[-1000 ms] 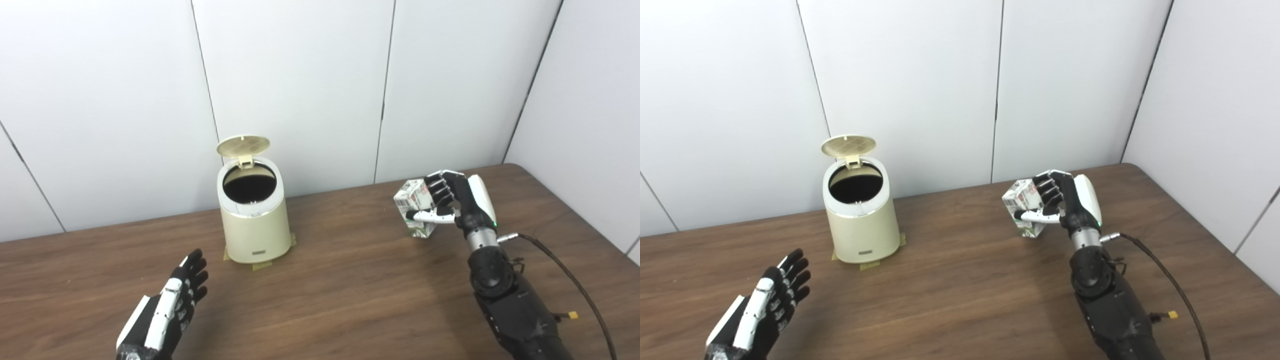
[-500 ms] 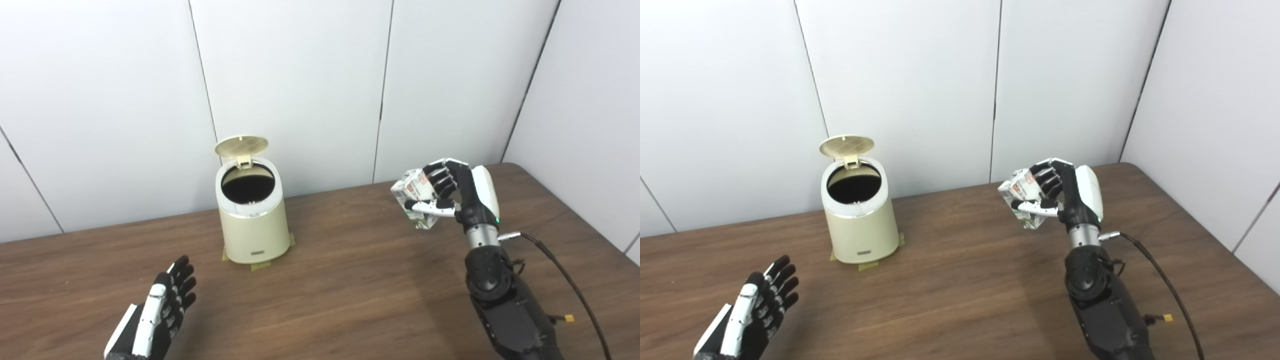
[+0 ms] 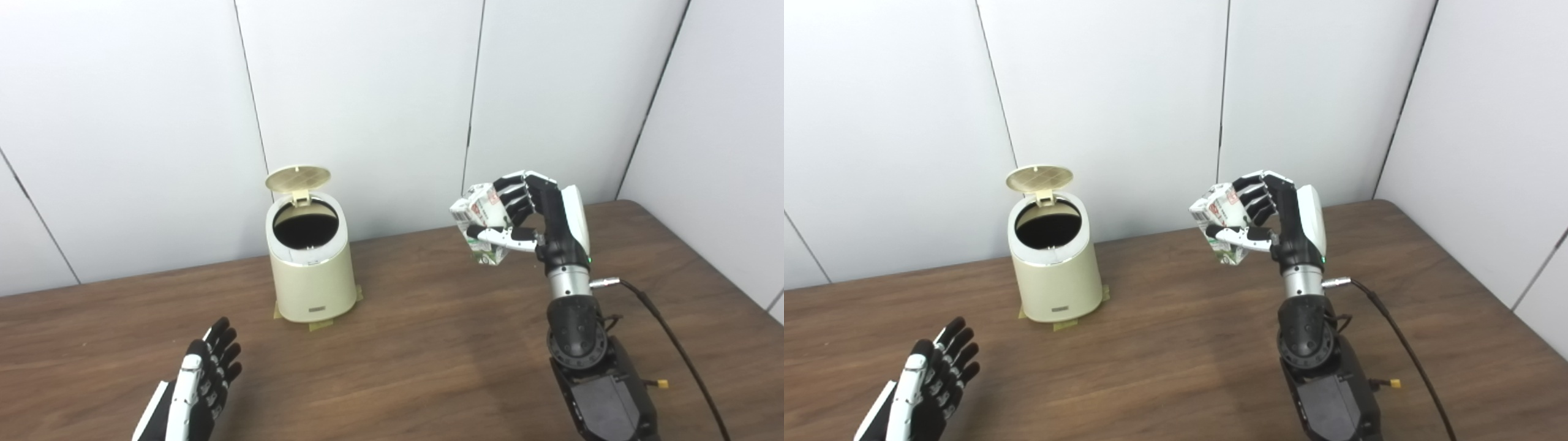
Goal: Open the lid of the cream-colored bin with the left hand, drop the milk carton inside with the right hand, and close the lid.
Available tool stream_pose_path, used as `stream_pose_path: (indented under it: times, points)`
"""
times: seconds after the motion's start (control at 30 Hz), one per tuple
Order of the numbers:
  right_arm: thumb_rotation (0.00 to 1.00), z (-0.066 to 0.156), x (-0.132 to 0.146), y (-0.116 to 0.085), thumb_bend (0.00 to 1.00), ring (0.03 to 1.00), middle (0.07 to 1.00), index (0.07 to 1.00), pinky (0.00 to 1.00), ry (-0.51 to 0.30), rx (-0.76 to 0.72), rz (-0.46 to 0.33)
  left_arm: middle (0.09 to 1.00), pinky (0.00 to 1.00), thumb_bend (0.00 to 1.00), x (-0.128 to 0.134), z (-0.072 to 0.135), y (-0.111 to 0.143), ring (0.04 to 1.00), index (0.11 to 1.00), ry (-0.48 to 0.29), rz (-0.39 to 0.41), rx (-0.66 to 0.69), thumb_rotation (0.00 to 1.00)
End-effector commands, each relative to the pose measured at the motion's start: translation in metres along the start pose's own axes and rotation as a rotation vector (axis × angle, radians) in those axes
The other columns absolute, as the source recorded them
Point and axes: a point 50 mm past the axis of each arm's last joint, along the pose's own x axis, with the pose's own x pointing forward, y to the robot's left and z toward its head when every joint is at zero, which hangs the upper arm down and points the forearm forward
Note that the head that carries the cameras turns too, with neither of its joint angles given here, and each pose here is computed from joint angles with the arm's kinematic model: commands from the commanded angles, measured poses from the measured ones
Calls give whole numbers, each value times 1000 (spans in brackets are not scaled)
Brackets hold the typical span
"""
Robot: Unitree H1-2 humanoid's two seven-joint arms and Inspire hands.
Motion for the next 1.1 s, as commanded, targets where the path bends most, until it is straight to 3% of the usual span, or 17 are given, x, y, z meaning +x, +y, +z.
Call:
stream_pose_path:
  times: [0.0, 0.43, 0.63, 0.9, 1.07]
  points:
    - [9, 42, 25, -7, 523, 342, 425, 526, 286, -145, 61, -63, 1000, 1000, 480, 5, 8, -3, 1000, 1000, -72, -10, -12, 991]
    - [10, 111, 39, 30, 523, 388, 441, 527, 334, -253, 259, 11, 1000, 1000, 559, 10, -8, -19, 1000, 1000, -79, 14, -44, 932]
    - [10, 142, 44, 58, 522, 335, 424, 528, 264, -262, 338, 43, 1000, 1000, 558, 12, -9, -23, 1000, 1000, -85, 8, -49, 934]
    - [9, 163, 43, 105, 522, 358, 422, 529, 300, -273, 356, 152, 1000, 1000, 582, 11, -11, -27, 1000, 1000, -91, 20, -41, 943]
    - [9, 167, 43, 123, 523, 361, 423, 527, 303, -275, 371, 175, 1000, 1000, 574, 9, -10, -31, 1000, 1000, -104, 33, -47, 943]
